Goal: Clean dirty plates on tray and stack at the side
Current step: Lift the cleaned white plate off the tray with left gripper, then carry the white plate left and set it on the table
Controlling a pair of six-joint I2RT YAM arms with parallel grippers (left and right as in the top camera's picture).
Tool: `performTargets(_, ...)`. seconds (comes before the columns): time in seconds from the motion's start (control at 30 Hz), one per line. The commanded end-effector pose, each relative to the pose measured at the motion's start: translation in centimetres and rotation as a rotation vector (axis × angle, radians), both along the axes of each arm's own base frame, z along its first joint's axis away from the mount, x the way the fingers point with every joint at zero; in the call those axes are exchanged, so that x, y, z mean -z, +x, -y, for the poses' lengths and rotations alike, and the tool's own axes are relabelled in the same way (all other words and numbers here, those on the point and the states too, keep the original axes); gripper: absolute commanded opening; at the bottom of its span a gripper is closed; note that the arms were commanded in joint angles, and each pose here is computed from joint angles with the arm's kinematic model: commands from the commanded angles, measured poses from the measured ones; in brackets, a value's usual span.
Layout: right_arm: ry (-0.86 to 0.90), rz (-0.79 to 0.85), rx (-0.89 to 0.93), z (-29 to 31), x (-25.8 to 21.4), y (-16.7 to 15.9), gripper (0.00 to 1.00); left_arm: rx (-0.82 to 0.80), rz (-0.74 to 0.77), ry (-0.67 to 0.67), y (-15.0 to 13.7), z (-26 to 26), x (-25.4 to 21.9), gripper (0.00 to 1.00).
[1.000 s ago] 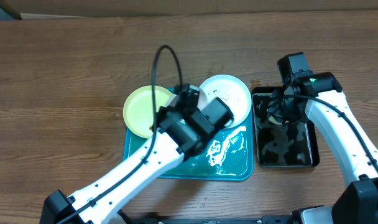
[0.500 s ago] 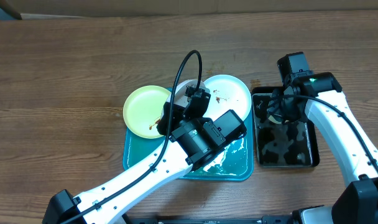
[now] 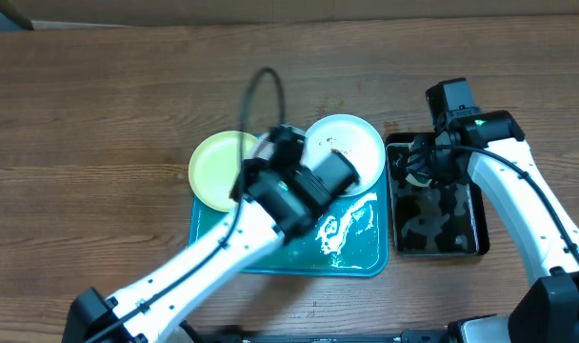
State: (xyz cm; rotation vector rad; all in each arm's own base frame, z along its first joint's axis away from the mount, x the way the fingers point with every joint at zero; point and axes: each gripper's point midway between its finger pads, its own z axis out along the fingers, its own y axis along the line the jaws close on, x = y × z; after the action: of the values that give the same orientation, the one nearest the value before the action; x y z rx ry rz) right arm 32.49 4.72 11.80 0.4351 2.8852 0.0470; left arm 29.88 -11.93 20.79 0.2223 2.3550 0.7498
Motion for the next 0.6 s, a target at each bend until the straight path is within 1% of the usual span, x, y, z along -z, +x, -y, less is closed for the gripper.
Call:
performTargets(0.0,0.032,0.009,0.005,0.7,0.0,0.4,0.04,-0.108,-0.08,-0.2,0.7,-1.2,0.9,0.04)
performTargets(0.1,0.054,0.02,0.035,1.8,-0.1,0.9,0.04,-0.195,-0.132,-0.327,1.6,-3.2,1.2,0.04)
performTargets(0.23,0.124,0.02,0.006,2.1,0.2,0.9,0.04,-0.284,-0.193,-0.504,2.9,-6.2,2.1,0.04)
performTargets(0.4,0.173,-0.01,-0.041,1.7,2.1,-0.1,0.04,-0.437,-0.197,-0.705,3.9,-11.4,2.7,0.04)
performTargets(0.43,0.176,-0.018,-0.04,1.7,3.0,-0.5,0.04,-0.486,-0.178,-0.753,4.1,-13.4,2.7,0.04)
performTargets(0.57,0.176,-0.011,-0.04,1.7,4.9,-0.8,0.04,-0.64,-0.102,-0.795,3.9,-19.1,2.7,0.04)
